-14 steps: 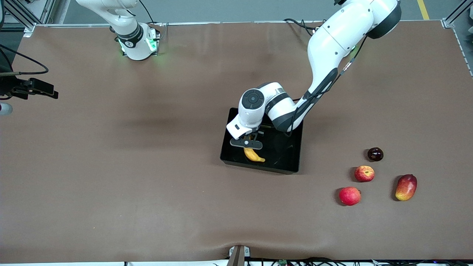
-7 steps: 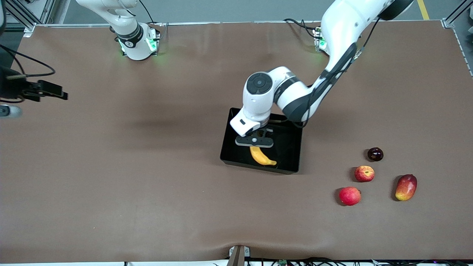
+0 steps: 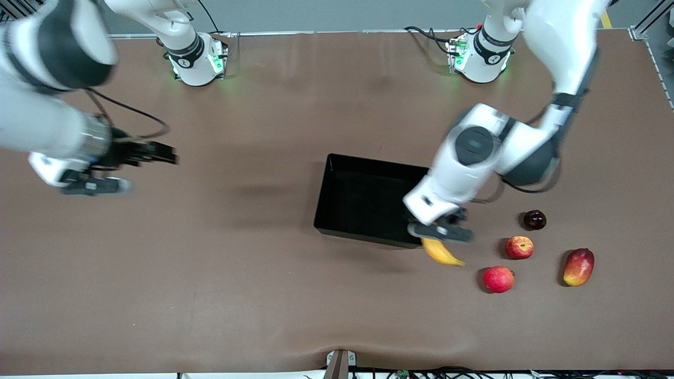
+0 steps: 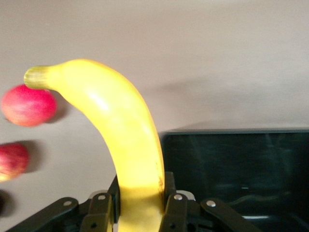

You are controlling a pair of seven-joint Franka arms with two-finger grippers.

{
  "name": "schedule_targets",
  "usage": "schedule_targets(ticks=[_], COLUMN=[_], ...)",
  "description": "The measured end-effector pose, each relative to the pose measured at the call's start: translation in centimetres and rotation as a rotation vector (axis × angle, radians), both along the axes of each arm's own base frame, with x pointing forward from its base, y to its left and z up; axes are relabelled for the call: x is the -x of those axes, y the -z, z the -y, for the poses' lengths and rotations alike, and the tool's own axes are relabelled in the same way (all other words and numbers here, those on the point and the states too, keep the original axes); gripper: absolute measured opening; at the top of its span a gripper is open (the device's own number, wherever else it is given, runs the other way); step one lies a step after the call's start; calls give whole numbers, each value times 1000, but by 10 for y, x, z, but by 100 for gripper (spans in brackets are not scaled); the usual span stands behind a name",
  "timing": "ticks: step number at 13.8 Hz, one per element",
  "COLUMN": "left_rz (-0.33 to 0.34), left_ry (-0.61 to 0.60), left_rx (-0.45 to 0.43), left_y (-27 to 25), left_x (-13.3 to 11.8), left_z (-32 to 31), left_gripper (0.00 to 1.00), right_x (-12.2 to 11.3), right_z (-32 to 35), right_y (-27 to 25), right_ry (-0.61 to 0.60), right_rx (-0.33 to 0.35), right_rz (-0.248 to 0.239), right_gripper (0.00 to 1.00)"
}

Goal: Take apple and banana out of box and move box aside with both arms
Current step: 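Place the banana beside the apples while the right gripper reaches the tray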

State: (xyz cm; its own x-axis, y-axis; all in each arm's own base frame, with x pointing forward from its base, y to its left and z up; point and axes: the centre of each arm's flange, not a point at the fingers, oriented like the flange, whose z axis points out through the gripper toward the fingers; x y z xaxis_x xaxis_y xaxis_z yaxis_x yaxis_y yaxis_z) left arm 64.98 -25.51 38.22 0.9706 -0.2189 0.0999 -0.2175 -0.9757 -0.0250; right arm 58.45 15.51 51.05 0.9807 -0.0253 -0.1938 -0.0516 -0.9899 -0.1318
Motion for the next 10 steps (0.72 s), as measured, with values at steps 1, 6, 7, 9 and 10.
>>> schedule_targets(ticks=[1,6,7,9,10], left_rz=[-7,-60,-69,-85,-86], left_ry=[34,265,300,366,402], left_rx=[-7,-35,-33,-25,-19], left_y=[3,34,41,56,65], left_x=[-10,-43,-46,-50,-52], left_z=[-30,-172,-201,-250,-269], left_gripper=[36,36,36,36,36], right_x=[-1,2,5,13,19], right_z=[-29,-152,-173,-210,-227], right_y=[13,96,114,148,165], right_ry=[19,46,41,43,56], right_rx=[9,30,31,34,37], right_rz=[9,55,66,83,88], right_gripper=[100,100,100,100,100])
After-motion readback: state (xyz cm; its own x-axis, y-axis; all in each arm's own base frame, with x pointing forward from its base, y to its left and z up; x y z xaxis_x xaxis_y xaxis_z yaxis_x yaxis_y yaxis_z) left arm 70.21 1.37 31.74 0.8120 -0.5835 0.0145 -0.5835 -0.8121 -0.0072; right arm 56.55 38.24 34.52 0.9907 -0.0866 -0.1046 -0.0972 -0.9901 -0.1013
